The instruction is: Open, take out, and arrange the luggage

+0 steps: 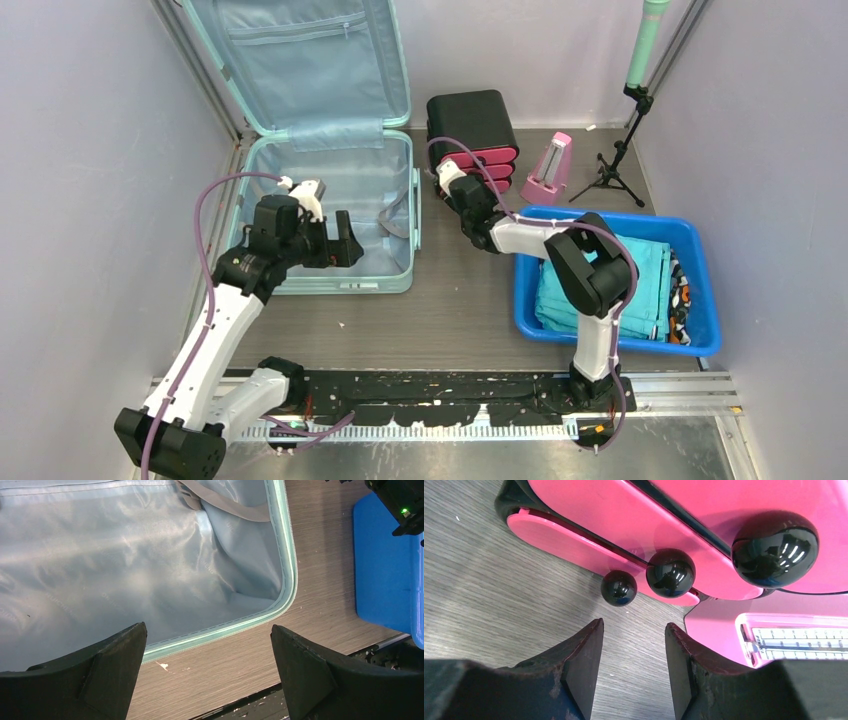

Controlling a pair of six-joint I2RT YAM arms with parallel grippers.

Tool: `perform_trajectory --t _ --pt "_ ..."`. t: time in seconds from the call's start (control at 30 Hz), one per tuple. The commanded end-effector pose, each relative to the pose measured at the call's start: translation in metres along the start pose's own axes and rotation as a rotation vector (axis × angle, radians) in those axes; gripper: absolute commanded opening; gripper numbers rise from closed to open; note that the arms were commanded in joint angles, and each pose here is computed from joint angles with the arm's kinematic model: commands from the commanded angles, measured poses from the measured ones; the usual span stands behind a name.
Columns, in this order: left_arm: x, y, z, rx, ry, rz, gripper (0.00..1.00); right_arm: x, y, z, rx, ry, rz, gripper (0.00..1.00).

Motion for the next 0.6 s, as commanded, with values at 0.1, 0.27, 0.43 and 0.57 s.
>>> perform_trajectory --t 0.1,0.27,0.43,0.57 --pt "0.003 -0.009 -0.002 -0.048 -0.005 -0.004 0.98 0.005 0.006 -0.012 -0.034 -0.040 0.108 0.54" --pt "0.003 -0.009 -0.003 -0.049 -0.006 -0.007 0.98 0.002 0.012 -0.020 -0.038 -0.039 0.170 0.54" --pt "0.002 -0.007 -0.004 -0.042 -0.004 -0.008 0.98 0.007 0.016 -0.028 -0.042 -0.055 0.167 0.54" --pt "0.003 -0.008 -0.003 -0.045 -0.006 -0.007 0.98 0.009 0.017 -0.035 -0.059 -0.056 0.173 0.54"
Point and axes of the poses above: each gripper's point midway between its finger pads, its own z axis back along the fingers, its own y axis along the line the jaws close on, x = y × z, the point moved 3 cm from there along z, back along the fingers, and after that the axes turned 11 degrees about z, right-handed, at the moved point
